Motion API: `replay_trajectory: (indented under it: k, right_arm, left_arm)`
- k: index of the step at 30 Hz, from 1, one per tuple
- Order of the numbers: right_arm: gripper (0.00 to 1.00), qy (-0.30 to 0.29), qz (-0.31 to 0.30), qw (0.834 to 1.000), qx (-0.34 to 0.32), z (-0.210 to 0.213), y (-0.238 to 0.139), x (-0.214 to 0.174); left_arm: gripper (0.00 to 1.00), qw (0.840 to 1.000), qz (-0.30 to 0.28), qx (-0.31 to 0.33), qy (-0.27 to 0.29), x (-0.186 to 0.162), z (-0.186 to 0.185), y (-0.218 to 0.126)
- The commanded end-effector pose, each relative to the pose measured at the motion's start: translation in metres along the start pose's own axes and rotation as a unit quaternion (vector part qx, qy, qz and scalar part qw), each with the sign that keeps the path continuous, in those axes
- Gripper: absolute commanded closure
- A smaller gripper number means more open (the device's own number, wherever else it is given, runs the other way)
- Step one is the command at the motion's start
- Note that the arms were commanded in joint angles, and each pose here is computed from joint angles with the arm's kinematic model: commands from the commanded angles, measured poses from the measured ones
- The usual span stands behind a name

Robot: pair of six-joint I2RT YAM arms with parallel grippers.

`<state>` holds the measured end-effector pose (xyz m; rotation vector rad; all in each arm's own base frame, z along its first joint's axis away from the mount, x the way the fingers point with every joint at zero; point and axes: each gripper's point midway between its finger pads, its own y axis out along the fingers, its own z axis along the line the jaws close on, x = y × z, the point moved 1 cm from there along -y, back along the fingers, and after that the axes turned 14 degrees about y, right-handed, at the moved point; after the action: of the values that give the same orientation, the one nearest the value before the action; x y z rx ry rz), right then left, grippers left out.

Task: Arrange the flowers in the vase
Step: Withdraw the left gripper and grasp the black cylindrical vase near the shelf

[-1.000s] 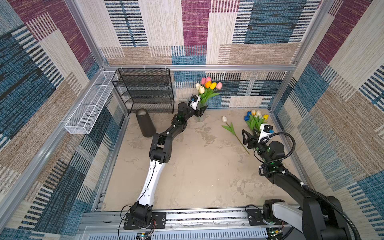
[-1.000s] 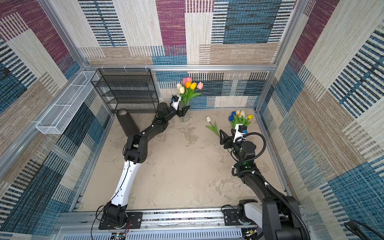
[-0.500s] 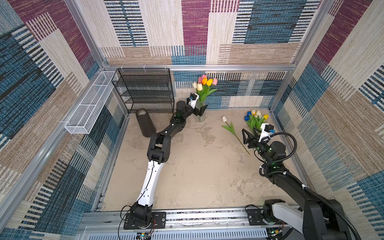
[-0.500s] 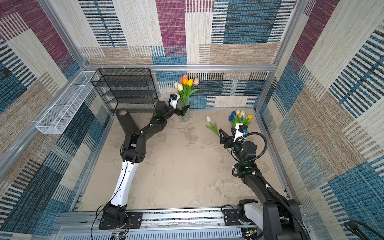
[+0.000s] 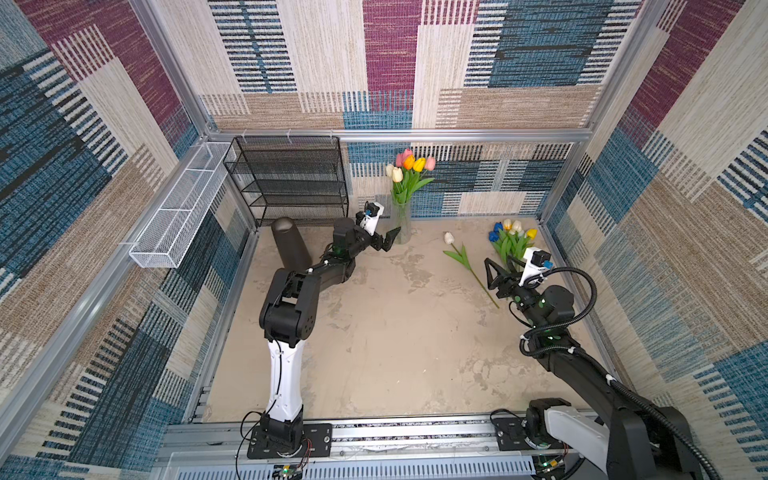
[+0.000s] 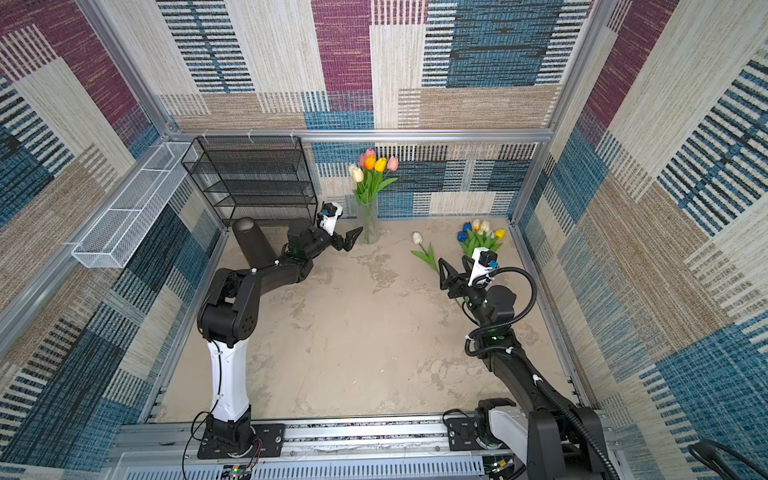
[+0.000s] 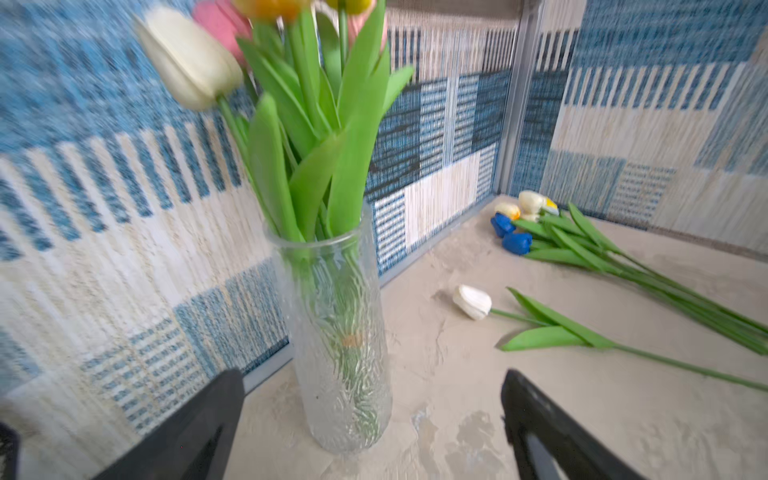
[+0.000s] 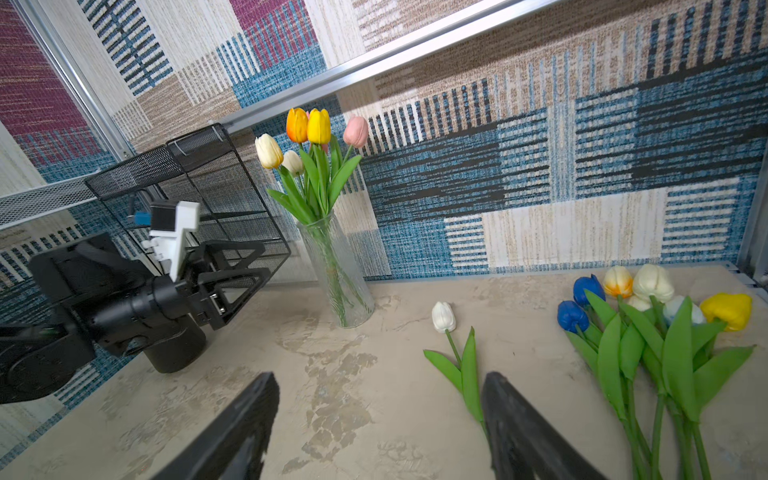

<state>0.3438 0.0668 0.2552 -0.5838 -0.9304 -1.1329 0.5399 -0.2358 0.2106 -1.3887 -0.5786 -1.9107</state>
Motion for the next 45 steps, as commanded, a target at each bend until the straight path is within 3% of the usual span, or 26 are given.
replay_trajectory:
  k: [1, 5, 7, 10, 15, 18, 28, 37, 45]
  right_arm:
    - [0.15, -0.023, -0.007, 0.998, 0.052, 0.024, -0.003, 0.005]
    - [0.14, -0.082, 0.012, 0.989, 0.121, 0.067, -0.005, -0.015]
    - [0.12, -0.099, 0.017, 0.983, 0.157, 0.088, -0.008, -0.029]
    - [0.11, -0.1, 0.029, 0.972, 0.209, 0.109, -0.011, -0.045]
    - [0.1, -0.1, 0.046, 0.967, 0.229, 0.12, -0.002, -0.059]
    - [0.1, -0.104, 0.047, 0.967, 0.227, 0.12, 0.001, -0.06]
    - [0.1, -0.111, 0.045, 0.967, 0.224, 0.119, -0.002, -0.059]
    - [0.09, -0.117, 0.039, 0.966, 0.229, 0.125, -0.005, -0.051]
    - [0.09, -0.118, 0.041, 0.967, 0.222, 0.124, -0.005, -0.049]
  left_arm:
    - [0.01, 0.995, -0.033, 0.087, 0.038, 0.038, 0.015, -0.054]
    - [0.01, 0.981, 0.036, 0.19, 0.027, 0.033, 0.033, -0.146]
    - [0.01, 0.964, 0.082, 0.251, 0.024, 0.019, 0.052, -0.189]
    - [0.01, 0.936, 0.103, 0.335, 0.015, 0.012, 0.083, -0.249]
    - [0.01, 0.916, 0.107, 0.388, -0.005, -0.01, 0.119, -0.297]
    - [0.01, 0.918, 0.097, 0.385, -0.011, -0.018, 0.135, -0.298]
    - [0.01, 0.94, 0.079, 0.33, -0.009, -0.038, 0.173, -0.248]
    - [0.01, 0.94, 0.103, 0.325, -0.007, -0.073, 0.212, -0.214]
    - [0.04, 0.947, 0.084, 0.309, -0.016, -0.094, 0.224, -0.191]
